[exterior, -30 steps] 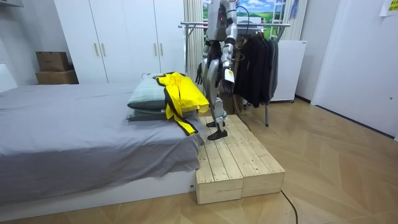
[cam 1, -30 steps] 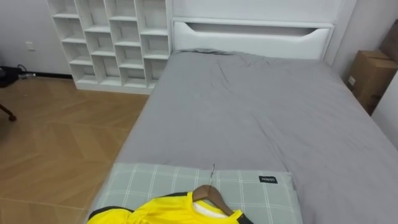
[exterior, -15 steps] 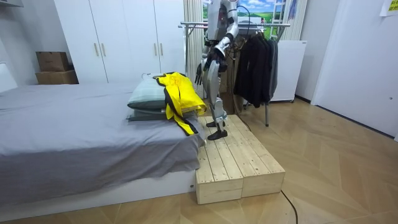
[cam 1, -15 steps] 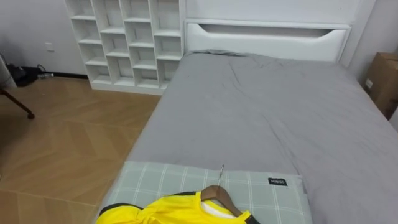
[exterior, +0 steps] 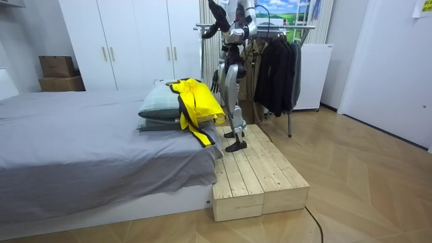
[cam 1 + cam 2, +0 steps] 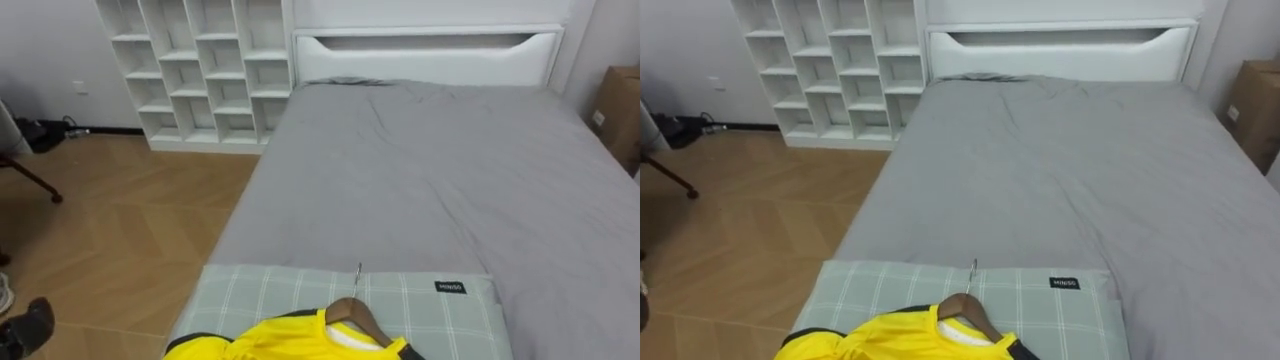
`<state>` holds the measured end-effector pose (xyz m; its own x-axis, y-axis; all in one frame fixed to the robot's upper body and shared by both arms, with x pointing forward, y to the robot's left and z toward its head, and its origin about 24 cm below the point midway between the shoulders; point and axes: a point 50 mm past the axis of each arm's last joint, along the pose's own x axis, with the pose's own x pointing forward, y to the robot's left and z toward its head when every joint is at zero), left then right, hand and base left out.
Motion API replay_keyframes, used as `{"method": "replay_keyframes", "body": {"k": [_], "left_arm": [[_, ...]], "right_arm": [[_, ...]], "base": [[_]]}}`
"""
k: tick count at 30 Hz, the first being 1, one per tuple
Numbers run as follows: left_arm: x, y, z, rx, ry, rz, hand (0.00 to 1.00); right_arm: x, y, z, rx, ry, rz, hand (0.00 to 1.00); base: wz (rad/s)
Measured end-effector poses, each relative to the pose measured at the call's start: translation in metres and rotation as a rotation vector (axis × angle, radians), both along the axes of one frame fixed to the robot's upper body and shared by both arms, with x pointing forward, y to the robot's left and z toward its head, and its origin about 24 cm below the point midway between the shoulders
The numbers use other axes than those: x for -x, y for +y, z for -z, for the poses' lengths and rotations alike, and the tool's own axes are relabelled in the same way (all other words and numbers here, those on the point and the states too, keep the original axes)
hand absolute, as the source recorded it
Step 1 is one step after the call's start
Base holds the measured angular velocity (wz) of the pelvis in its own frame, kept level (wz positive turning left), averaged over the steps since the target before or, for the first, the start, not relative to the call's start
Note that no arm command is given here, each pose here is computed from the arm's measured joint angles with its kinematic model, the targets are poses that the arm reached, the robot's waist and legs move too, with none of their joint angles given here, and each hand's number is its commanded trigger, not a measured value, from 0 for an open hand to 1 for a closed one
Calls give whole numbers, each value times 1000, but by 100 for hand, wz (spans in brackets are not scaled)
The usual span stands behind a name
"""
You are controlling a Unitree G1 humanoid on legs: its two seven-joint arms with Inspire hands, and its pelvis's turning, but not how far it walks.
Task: Hang clothes
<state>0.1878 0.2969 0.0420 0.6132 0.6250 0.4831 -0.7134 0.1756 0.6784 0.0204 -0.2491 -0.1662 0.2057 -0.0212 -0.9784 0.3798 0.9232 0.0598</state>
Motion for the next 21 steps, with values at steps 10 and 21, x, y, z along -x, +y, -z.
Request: {"method": "replay_keyframes", "body": {"k": [10,21], "left_arm": [[-4,-4,-8,-83,-7,26,0],[-17,-25,-5,-176,103,164,0]], "right_arm": [[2,-2,0,9,-4,-5,0],[3,-5,-2,1,-8,-15,0]], "base": [[-2],[-4]]}}
